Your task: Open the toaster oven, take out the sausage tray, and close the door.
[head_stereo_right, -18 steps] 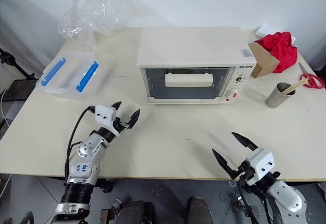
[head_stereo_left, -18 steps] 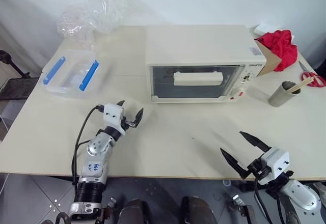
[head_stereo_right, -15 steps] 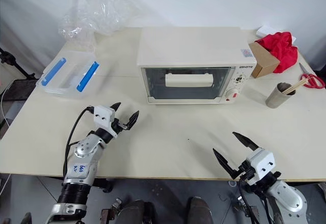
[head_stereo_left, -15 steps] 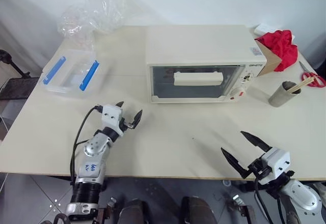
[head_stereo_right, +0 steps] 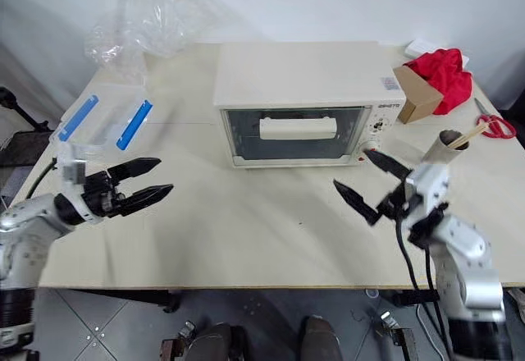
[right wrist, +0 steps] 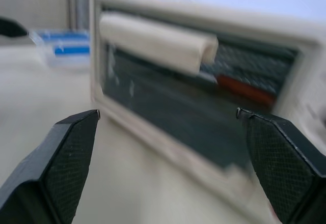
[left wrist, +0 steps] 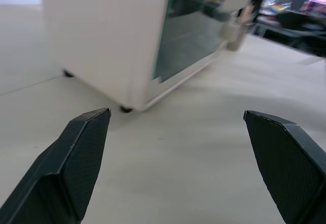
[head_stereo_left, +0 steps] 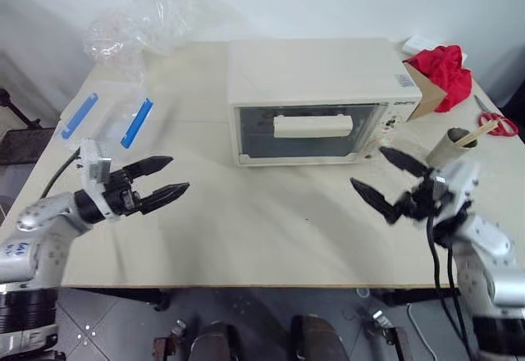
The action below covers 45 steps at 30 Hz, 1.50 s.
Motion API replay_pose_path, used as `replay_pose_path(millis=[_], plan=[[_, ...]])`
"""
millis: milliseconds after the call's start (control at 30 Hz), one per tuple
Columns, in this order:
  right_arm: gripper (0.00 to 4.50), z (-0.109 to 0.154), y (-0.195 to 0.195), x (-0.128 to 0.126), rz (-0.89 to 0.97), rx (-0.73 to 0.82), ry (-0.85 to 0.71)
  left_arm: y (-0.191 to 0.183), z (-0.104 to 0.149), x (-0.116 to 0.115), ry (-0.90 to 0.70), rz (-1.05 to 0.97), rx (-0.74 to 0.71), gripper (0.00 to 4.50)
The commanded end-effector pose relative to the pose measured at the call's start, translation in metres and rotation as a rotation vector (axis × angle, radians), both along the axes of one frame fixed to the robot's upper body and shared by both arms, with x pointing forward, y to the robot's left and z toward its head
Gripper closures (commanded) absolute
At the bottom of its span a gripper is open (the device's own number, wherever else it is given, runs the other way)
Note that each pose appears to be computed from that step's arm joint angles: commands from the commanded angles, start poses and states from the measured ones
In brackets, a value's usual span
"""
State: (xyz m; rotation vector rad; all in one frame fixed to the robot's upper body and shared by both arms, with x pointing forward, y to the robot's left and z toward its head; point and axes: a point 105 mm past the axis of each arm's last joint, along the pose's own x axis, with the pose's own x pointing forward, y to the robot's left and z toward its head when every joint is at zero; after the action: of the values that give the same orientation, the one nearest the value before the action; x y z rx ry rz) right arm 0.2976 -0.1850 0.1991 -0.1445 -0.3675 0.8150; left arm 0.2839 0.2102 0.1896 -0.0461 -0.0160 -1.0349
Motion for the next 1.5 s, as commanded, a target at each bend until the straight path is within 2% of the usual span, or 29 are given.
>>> replay_pose_path(millis=[33,133,300,567,667,767,833,933,1167,1367,1500], plan=[[0.00,0.004,0.004,0.010,0.033,0.035,0.031,-0.016,-0.004,-0.016,0.066,-0.101,-0.031,0.05],[0.00,0.015,0.019,0.020,0.090,0.025,0.013,-0.024,-0.009,-0.019,0.057,-0.081,-0.040,0.05],[0.00,0.027,0.040,0.018,0.175,0.021,-0.017,-0.020,-0.019,-0.023,0.049,-0.012,-0.036,0.05],[0.00,0.009,0.055,-0.017,0.328,-0.208,-0.064,-0.003,-0.016,-0.019,0.052,0.058,-0.057,0.05],[0.00,0.001,0.054,-0.027,0.337,-0.319,-0.156,-0.003,-0.007,-0.017,0.035,0.037,-0.097,0.05],[0.00,-0.008,0.048,-0.026,0.318,-0.410,-0.221,-0.006,0.006,-0.010,-0.015,0.032,-0.140,0.64],[0.00,-0.010,0.046,-0.024,0.308,-0.429,-0.238,-0.009,0.011,-0.006,-0.033,0.027,-0.152,1.27],[0.00,-0.008,0.043,-0.020,0.280,-0.426,-0.260,-0.021,0.025,0.015,-0.100,0.025,-0.191,2.24],[0.00,-0.010,0.043,-0.015,0.260,-0.429,-0.275,-0.051,0.034,0.047,-0.168,-0.005,-0.194,4.43],[0.00,-0.010,0.041,-0.015,0.238,-0.429,-0.277,-0.079,0.034,0.066,-0.199,-0.051,-0.184,4.49],[0.00,-0.013,0.039,-0.018,0.219,-0.433,-0.264,-0.088,0.030,0.066,-0.189,-0.107,-0.174,4.49]])
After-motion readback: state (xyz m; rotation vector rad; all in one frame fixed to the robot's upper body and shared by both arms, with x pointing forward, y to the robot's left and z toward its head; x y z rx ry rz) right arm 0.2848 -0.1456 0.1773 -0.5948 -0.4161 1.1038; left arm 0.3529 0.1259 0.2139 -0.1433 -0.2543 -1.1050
